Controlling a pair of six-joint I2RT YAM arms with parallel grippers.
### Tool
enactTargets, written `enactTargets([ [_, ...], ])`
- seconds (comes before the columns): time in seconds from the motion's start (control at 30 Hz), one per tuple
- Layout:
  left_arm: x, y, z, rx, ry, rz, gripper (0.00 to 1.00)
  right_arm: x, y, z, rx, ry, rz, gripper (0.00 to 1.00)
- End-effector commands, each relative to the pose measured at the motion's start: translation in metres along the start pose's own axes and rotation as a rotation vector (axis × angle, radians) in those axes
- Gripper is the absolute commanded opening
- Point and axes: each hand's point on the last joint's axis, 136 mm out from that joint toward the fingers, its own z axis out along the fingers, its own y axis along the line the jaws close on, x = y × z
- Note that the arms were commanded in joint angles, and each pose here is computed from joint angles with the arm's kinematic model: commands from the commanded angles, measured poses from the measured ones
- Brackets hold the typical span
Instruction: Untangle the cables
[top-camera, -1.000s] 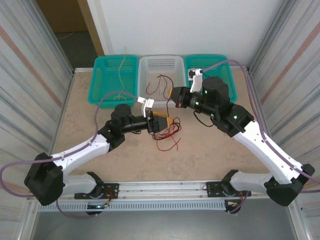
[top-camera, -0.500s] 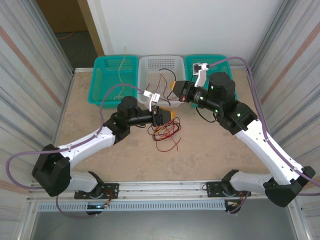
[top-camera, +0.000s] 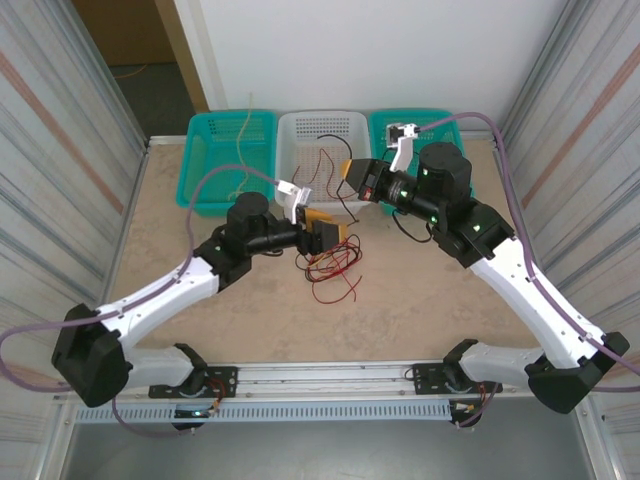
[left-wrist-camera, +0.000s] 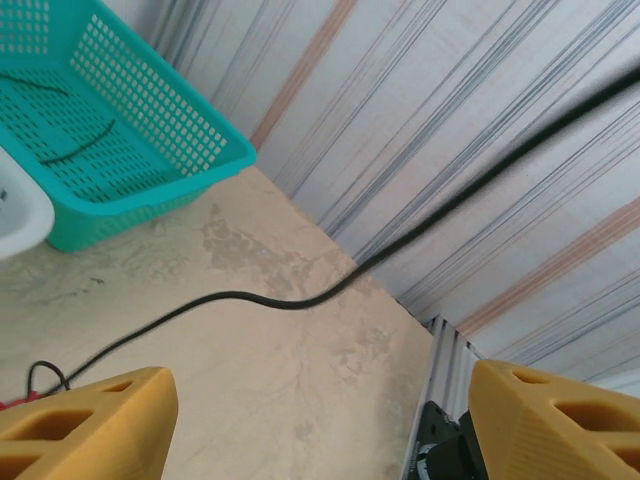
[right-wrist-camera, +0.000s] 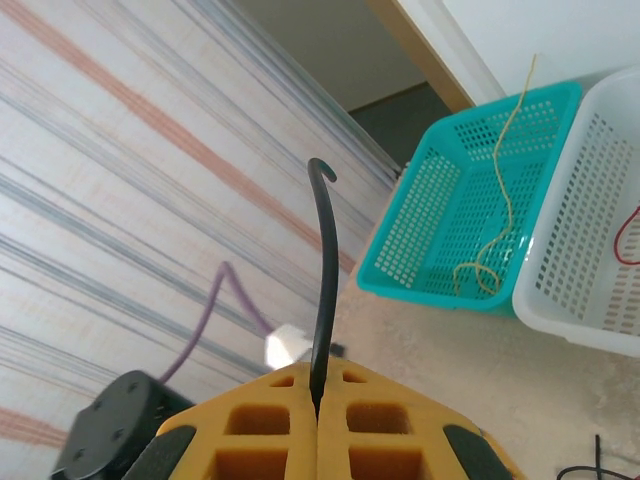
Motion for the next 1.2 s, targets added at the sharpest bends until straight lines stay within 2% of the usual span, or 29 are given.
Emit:
enactTargets([
  [0.0, 0.003, 0.003, -0.009, -0.052, 0.010, 0.059, 0.77, -0.018, -0.002, -0.006, 0.004, -0.033, -0.005, 0.02],
  [0.13, 0.018, 0.020, -0.013, -0.131, 0.041, 0.009, 0.71, -0.040, -0.018, -0.012, 0.058, -0.073, -0.022, 0.02],
  [0.4, 0.065, 0.068, -0.039, -0.385, 0.135, -0.094, 0.63, -0.112, -0.059, -0.036, 0.151, -0.194, -0.009, 0.04],
  [0.53, 0.074, 0.075, -0.052, -0.437, 0.153, -0.135, 0.63, -0.149, -0.102, -0.046, 0.251, -0.259, 0.015, 0.05],
  [0.67, 0.081, 0.087, -0.059, -0.496, 0.166, -0.185, 0.62, -0.170, -0.158, -0.041, 0.346, -0.273, 0.079, 0.06],
  [0.8, 0.086, 0.100, -0.064, -0.531, 0.178, -0.271, 0.61, -0.176, -0.220, -0.022, 0.399, -0.198, 0.182, 0.06],
  [0.9, 0.089, 0.107, -0.065, -0.549, 0.195, -0.295, 0.61, -0.166, -0.267, -0.002, 0.439, -0.117, 0.250, 0.09],
  [0.97, 0.089, 0.111, -0.066, -0.564, 0.206, -0.305, 0.61, -0.160, -0.289, 0.006, 0.484, -0.078, 0.272, 0.16],
  [1.07, 0.093, 0.114, -0.068, -0.583, 0.231, -0.315, 0.62, -0.145, -0.309, 0.010, 0.527, -0.043, 0.295, 0.37],
  [1.17, 0.100, 0.120, -0.069, -0.609, 0.252, -0.329, 0.63, -0.127, -0.312, 0.008, 0.556, -0.030, 0.296, 0.42],
])
